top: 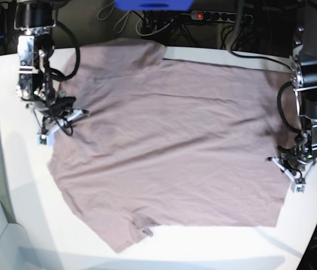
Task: Layout the t-shirt on the table in an organized manner, then fold the t-shirt properly
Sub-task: 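Release the shirt and move both grippers to the shirt's collar-side corners, then grasp the collar-side corners of the shirt with both grippers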
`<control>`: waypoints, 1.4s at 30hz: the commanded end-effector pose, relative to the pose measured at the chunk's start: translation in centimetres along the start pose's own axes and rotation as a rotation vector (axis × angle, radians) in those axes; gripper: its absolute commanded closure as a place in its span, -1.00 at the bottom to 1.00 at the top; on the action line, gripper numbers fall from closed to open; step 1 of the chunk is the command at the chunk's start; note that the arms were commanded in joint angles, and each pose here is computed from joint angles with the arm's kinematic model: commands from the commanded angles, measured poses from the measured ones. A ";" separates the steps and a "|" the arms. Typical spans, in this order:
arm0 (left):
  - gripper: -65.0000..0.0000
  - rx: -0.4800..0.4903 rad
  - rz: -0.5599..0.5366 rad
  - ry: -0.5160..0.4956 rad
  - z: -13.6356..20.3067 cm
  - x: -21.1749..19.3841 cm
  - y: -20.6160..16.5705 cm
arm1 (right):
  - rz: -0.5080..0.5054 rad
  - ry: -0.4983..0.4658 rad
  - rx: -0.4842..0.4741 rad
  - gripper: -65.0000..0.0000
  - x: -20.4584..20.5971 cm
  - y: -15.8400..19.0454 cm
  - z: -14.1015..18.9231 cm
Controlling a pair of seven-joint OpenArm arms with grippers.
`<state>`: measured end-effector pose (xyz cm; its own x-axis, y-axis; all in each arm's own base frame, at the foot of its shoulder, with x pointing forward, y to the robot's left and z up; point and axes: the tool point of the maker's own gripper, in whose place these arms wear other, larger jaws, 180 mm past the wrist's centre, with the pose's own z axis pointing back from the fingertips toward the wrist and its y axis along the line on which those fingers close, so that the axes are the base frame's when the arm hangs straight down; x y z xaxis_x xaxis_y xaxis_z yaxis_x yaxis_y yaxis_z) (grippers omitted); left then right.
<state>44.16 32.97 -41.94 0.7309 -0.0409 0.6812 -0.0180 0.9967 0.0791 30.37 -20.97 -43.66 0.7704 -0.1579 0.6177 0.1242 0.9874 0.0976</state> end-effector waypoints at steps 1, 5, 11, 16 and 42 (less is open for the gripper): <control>1.00 0.021 -0.001 -0.094 0.8 3.9 1.1 | 0.005 0.095 -0.071 1.00 -2.0 -2.2 -0.4; 1.00 0.023 -0.019 -0.123 1.3 5.2 1.0 | 0.009 0.083 -0.107 1.00 -0.8 -4.1 -1.0; 1.00 0.027 -0.044 -0.141 2.1 7.0 0.8 | 0.028 0.058 -0.118 1.00 0.4 -4.7 -0.5; 1.00 0.035 -0.046 -0.198 3.6 9.7 1.1 | 0.086 -0.091 -0.076 1.00 4.0 -2.4 2.9; -0.69 0.282 0.048 -0.070 20.1 -5.8 2.4 | 0.096 -0.184 -0.197 0.01 2.3 -7.1 11.9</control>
<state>26.03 33.79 -31.78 0.6857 0.0038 0.7279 -0.2429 0.9439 0.2239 23.17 -28.46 -34.55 0.6827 -0.0624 0.7280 0.2048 0.9728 -0.1086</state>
